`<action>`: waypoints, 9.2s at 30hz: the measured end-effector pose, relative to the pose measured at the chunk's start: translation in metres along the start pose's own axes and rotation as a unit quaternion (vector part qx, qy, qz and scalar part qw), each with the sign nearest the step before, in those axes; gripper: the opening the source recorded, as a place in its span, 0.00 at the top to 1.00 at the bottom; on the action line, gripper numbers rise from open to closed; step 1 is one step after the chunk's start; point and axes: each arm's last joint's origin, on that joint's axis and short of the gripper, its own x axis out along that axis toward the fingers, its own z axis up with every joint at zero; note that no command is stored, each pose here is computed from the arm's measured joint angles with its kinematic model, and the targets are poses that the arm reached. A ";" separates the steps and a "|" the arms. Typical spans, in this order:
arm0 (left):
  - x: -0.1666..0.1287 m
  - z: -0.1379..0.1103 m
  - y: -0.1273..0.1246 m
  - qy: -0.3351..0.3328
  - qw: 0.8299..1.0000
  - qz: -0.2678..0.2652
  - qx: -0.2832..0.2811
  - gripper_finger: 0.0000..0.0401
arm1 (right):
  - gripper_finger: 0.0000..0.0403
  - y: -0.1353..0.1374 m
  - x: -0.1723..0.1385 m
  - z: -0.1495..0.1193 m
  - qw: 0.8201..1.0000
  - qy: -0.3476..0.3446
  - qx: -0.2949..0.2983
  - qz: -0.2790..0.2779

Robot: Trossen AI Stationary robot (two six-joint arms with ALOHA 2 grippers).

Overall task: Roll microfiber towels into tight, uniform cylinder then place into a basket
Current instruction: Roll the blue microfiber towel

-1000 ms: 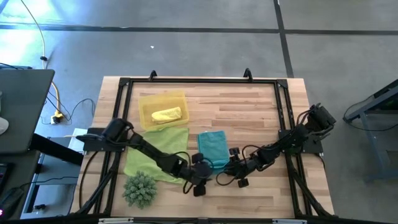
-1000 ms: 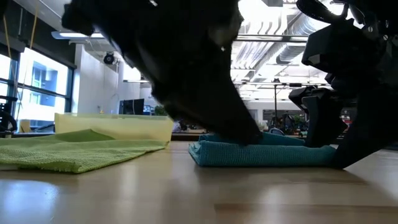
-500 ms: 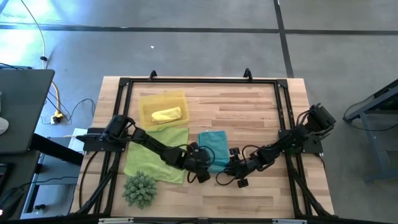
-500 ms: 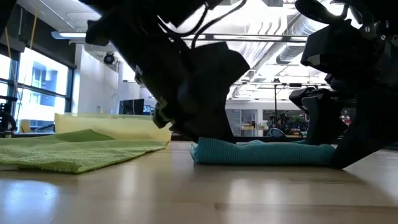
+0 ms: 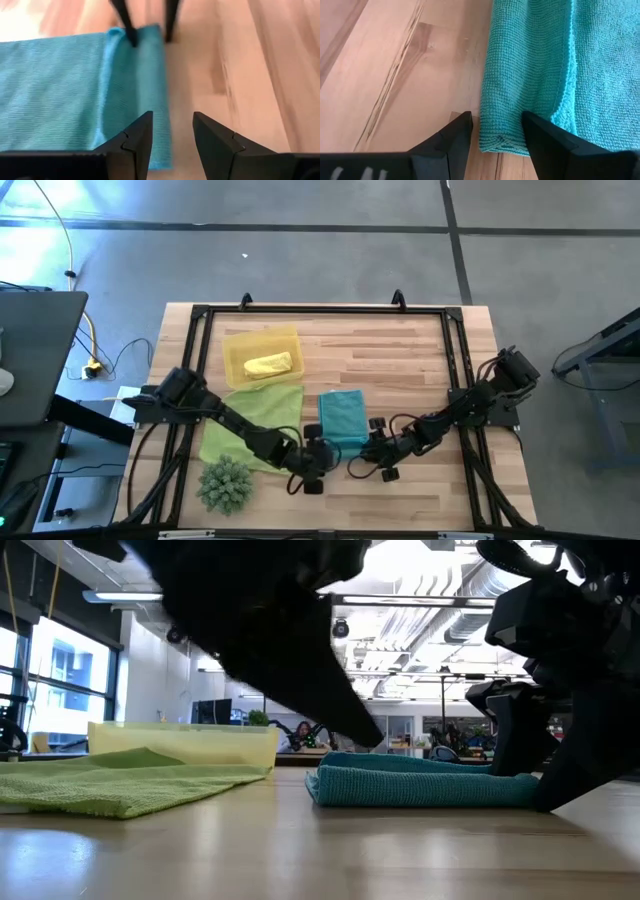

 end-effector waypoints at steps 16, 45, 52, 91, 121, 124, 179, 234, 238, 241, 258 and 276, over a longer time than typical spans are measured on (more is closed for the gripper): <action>0.020 -0.020 0.005 0.042 0.997 0.041 0.041 0.68 | 0.57 0.000 0.000 0.000 1.000 -0.002 0.002 -0.002; 0.026 -0.006 0.012 0.101 0.940 -0.163 -0.281 0.99 | 0.99 -0.001 -0.012 0.008 0.985 0.012 0.121 0.119; 0.017 0.002 0.014 0.097 0.927 -0.165 -0.323 0.99 | 0.99 -0.007 -0.011 0.012 0.971 0.023 0.167 0.169; 0.005 0.014 0.016 0.107 0.888 -0.184 -0.408 0.99 | 0.99 -0.036 -0.009 0.020 0.928 0.039 0.255 0.270; 0.004 -0.012 0.029 0.145 0.898 0.003 -0.415 0.99 | 0.58 -0.048 -0.050 0.043 0.995 -0.017 0.012 0.099; 0.004 -0.012 0.029 0.145 0.902 0.002 -0.406 0.99 | 0.60 -0.027 -0.053 0.047 0.994 -0.057 -0.086 0.048; -0.033 -0.007 0.039 0.208 0.971 -0.075 -0.087 0.60 | 0.51 -0.008 0.020 0.018 0.998 0.027 -0.037 0.042; 0.023 -0.017 0.014 0.131 0.973 -0.166 -0.098 0.95 | 0.51 0.027 -0.034 0.029 0.989 -0.062 -0.124 -0.044; 0.026 -0.015 0.022 0.143 0.964 -0.177 -0.137 0.97 | 0.51 0.038 -0.031 0.029 0.985 -0.082 -0.147 -0.043; 0.028 -0.013 0.029 0.149 0.959 -0.176 -0.163 0.99 | 0.51 0.041 -0.032 0.030 0.984 -0.090 -0.147 -0.034; 0.032 -0.011 0.038 0.159 0.944 -0.181 -0.223 0.98 | 0.51 0.067 -0.019 0.018 0.978 -0.090 -0.187 0.006; 0.031 -0.010 0.033 0.165 0.930 -0.226 -0.240 0.98 | 0.74 0.068 0.016 -0.001 0.985 -0.060 -0.147 -0.069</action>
